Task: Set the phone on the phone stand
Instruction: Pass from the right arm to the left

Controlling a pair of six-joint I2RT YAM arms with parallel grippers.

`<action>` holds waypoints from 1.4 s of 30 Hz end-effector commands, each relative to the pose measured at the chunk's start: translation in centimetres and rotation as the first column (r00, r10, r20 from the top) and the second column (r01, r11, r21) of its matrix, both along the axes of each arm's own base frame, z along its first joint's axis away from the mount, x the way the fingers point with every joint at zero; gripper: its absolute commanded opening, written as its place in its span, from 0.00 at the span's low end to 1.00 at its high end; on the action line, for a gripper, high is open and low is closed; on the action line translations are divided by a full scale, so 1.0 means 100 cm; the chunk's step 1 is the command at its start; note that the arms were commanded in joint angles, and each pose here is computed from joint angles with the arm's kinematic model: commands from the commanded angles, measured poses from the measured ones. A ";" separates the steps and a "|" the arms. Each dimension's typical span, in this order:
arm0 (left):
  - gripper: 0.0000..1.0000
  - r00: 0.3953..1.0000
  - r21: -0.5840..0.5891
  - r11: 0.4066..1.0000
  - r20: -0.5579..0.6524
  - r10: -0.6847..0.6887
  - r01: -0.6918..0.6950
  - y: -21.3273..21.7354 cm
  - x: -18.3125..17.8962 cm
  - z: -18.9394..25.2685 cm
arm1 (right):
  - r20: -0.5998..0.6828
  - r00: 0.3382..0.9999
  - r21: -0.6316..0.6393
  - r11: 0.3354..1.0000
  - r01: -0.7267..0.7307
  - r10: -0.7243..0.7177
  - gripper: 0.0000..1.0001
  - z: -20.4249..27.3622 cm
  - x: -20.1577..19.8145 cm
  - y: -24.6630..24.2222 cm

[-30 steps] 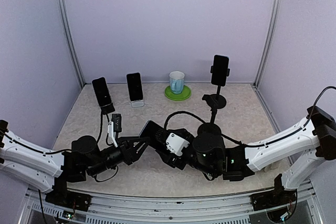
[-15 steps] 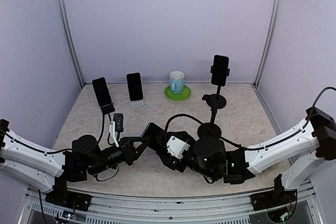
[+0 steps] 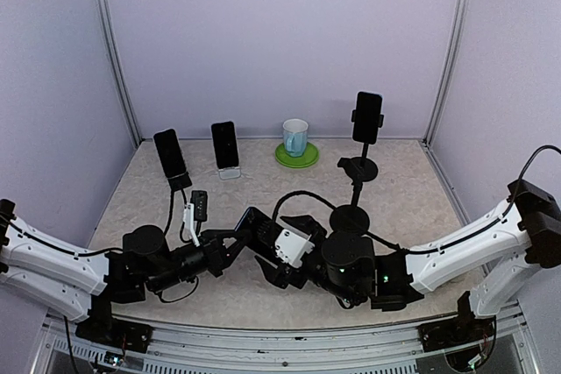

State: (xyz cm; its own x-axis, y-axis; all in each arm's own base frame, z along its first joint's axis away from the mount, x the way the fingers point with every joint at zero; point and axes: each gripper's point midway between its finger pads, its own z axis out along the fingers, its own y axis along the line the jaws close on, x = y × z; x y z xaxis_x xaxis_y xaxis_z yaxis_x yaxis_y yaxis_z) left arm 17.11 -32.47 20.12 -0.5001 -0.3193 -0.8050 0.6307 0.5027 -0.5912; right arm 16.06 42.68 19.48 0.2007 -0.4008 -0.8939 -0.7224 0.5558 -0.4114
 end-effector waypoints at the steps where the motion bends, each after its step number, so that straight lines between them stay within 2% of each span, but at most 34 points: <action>1: 0.00 1.000 -0.075 0.997 0.025 0.013 -0.011 0.000 0.003 0.025 | 0.012 0.999 0.055 0.998 -0.031 0.031 0.94 0.019 -0.007 0.010; 3: 0.00 1.000 -0.077 0.997 0.027 0.014 -0.012 0.001 0.003 0.026 | 0.006 0.999 0.055 0.997 -0.050 0.050 1.00 0.020 -0.009 0.011; 7: 0.00 0.999 -0.059 0.998 0.038 0.007 -0.005 0.002 0.002 0.026 | -0.010 0.994 0.057 0.992 -0.112 0.113 1.00 0.031 -0.019 0.009; 10: 0.00 0.998 -0.039 0.999 0.057 -0.011 0.013 0.005 -0.002 0.026 | -0.057 0.972 0.070 0.973 -0.222 0.226 1.00 0.047 -0.033 0.004; 17: 0.00 0.989 0.040 0.995 0.116 -0.093 0.089 0.011 -0.018 0.029 | -0.280 0.816 0.147 0.863 -0.484 0.505 1.00 0.073 -0.058 -0.016; 25: 0.00 0.960 0.148 0.964 0.141 -0.241 0.221 0.005 -0.042 0.028 | -0.434 0.706 0.094 0.808 -0.582 0.559 0.97 0.067 -0.073 -0.031; 30: 0.00 0.938 0.203 0.938 0.149 -0.312 0.280 -0.005 -0.058 0.026 | -0.488 0.628 0.112 0.757 -0.643 0.606 0.94 0.061 -0.085 -0.031; 37: 0.00 0.902 0.262 0.901 0.173 -0.396 0.345 -0.020 -0.076 0.025 | -0.549 0.592 0.109 0.753 -0.649 0.590 0.90 0.040 -0.084 -0.023; 42: 0.00 0.877 0.287 0.879 0.188 -0.442 0.381 -0.028 -0.087 0.026 | -0.559 0.596 0.108 0.763 -0.637 0.576 0.89 0.037 -0.079 -0.021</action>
